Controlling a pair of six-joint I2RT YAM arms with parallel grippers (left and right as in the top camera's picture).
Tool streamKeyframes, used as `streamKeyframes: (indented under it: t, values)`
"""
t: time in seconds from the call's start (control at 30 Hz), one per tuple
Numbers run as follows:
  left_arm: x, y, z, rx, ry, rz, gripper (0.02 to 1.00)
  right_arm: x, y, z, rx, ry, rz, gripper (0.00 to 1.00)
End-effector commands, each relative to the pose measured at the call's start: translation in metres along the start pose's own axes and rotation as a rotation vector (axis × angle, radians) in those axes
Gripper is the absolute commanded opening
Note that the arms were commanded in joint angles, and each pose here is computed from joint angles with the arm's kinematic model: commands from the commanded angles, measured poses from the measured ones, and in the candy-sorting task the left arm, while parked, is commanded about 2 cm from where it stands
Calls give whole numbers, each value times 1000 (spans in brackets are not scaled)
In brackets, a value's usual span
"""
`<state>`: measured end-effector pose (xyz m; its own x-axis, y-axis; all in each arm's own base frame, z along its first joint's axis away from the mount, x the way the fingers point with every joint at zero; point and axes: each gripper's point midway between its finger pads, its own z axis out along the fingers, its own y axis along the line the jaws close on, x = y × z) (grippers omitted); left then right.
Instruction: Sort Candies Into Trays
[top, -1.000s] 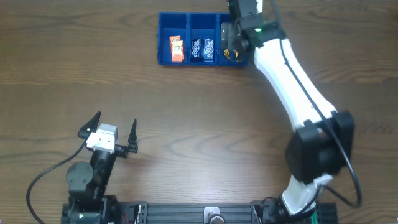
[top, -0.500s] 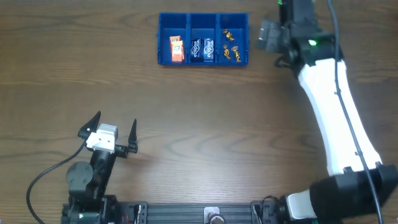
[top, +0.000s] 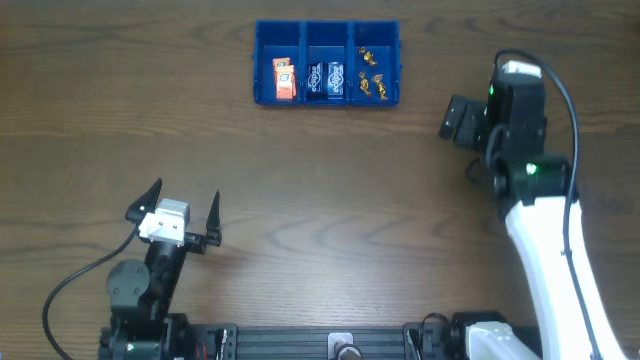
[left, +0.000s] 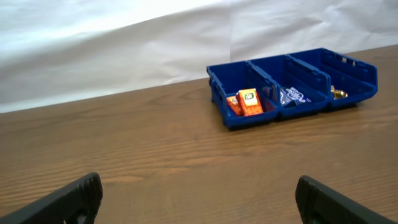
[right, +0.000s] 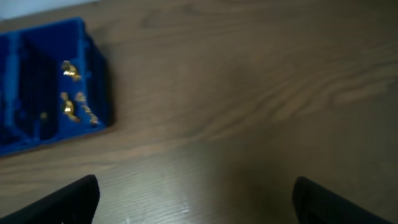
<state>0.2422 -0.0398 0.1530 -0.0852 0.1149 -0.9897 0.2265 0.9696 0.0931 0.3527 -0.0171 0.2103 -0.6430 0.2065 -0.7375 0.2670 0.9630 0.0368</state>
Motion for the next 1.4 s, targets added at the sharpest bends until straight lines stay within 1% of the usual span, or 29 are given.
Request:
streamKeyframes:
  t: [0.03,0.2,0.3,0.4,0.5,0.53,0.6,0.67,0.8,0.9,0.97,1.1,1.3,1.4]
  values:
    - [17,-5,1,24,50,-5,998,25,-7,-12,-42,-71,14,1000]
    - [17,-5,1,24,50,-5,998,52,-27,-23,-37,-151,54,998]
    - [17,-5,1,24,50,-5,998,67,-32,-27,-47,-207,66,998]
    - [17,-5,1,24,50,-5,998,76,-34,-33,-72,-290,81,998]
    - [17,-5,1,24,50,-5,998,84,-31,-36,-118,-352,85,998]
    - [17,-5,1,24,50,-5,998,87,-29,-37,-132,-360,68,998]
    - [17,-5,1,24,50,-5,998,94,-23,-37,-164,-376,9,998]
    - [17,-5,1,24,50,-5,998,96,-22,-36,-172,-401,-12,998]
    - [17,-5,1,24,50,-5,998,97,-21,-35,-190,-472,-8,998]
    - [17,-5,1,24,50,-5,998,95,-14,-39,-229,-528,-41,998]
    - [17,-5,1,24,50,-5,998,93,-13,-42,-237,-555,-60,998]
    - [17,-5,1,24,50,-5,998,90,-12,-45,-233,-576,-80,998]
    - [17,-5,1,24,50,-5,998,89,-13,-47,-234,-583,-80,998]
    - [17,-5,1,24,50,-5,998,88,-14,-54,-237,-608,-77,998]
